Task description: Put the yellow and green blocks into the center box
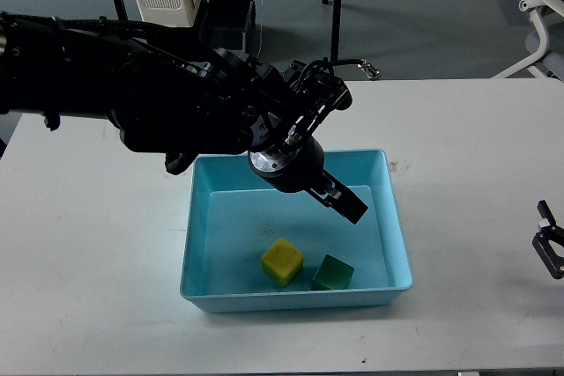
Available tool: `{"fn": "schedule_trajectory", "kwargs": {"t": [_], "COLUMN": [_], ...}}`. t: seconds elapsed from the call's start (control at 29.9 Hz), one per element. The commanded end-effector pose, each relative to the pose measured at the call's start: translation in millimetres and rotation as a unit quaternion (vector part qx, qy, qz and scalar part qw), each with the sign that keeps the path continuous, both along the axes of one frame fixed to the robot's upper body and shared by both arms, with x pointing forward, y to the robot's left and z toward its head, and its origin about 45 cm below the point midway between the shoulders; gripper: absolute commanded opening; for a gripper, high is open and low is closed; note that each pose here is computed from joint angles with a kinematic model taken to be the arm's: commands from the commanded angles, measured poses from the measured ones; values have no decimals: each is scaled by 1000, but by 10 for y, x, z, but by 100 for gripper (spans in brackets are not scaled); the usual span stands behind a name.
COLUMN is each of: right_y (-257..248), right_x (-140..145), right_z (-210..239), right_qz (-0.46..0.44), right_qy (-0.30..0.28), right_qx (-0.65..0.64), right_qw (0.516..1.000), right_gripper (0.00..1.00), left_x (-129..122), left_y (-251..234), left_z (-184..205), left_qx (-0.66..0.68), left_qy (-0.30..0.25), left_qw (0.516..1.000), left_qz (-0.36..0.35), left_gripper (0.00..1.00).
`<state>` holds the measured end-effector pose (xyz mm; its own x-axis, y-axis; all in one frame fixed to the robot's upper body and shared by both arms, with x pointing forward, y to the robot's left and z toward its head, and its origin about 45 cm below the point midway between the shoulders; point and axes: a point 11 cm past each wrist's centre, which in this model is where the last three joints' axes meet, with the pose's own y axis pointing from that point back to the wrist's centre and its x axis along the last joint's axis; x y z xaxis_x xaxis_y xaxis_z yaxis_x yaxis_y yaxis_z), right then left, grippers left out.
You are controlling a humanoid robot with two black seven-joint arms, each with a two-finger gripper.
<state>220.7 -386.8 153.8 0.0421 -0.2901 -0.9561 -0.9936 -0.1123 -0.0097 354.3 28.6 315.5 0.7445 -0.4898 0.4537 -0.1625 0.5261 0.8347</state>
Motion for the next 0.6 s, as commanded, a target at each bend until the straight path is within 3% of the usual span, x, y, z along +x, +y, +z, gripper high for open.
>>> {"fn": "schedule_trajectory", "kwargs": {"t": [0.0,0.13,0.27,0.43,0.57], "right_y": [-11,0,20,32,36], "right_x": [-3,17,52,91,140], "right_z": [10,33,64,109,165], "right_qz": [-2,0,4,6,7], "right_qy": [-1,-5,-10,-18,-28], "right_qx": [-1,-1,-2,-3,-3], "right_qw": [1000,1000,1000,1000,1000], "right_gripper": [100,100,100,100,100], "left_x": [96,299,414,539,913], "left_y": [-75,119,343,519,958], "left_z": [503,911,1141,1426,1669], "left_qx": [-88,-183,-282,-450,-589], "left_qy": [-5,14,79,180,173], "left_qw": [996,979,942,847,744], "left_qz": [21,88,164,218,265], "left_gripper": [100,100,99,99,99]}}
